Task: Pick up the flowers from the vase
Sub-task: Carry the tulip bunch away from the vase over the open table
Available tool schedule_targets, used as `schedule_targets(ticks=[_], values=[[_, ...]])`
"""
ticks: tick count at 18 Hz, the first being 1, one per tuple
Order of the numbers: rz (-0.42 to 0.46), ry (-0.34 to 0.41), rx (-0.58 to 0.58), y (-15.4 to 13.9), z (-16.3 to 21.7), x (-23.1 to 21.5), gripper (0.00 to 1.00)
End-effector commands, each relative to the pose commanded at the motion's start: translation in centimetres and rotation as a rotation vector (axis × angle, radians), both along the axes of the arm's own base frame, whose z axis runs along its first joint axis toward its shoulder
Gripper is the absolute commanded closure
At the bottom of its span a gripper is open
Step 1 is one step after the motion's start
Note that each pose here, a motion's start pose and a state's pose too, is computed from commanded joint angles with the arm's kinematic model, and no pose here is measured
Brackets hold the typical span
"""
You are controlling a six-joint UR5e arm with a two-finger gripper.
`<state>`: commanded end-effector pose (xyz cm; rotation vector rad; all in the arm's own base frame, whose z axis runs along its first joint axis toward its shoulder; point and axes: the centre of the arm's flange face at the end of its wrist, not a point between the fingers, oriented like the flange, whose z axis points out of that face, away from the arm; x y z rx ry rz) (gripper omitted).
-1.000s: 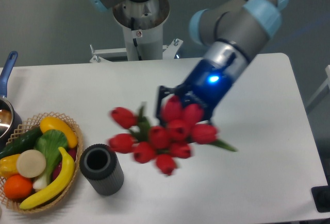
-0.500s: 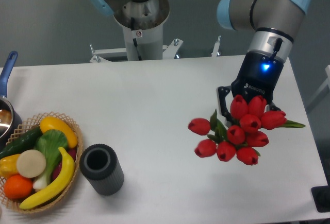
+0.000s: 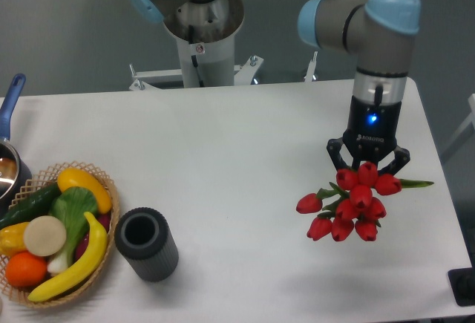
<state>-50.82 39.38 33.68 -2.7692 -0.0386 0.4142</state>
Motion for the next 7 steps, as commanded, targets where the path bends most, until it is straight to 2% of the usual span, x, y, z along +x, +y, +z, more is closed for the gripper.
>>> schedule_targets(ticks=[2,4,7], values=[[-0.016,0.002,-0.020,0.5,-0.3,-0.4,0.92],[-0.026,-0.040,-0.116,1.3,-1.0,0.6,0.92],[-0.066,-0.030,-0.203,2.8,-1.8,1.4,0.92]])
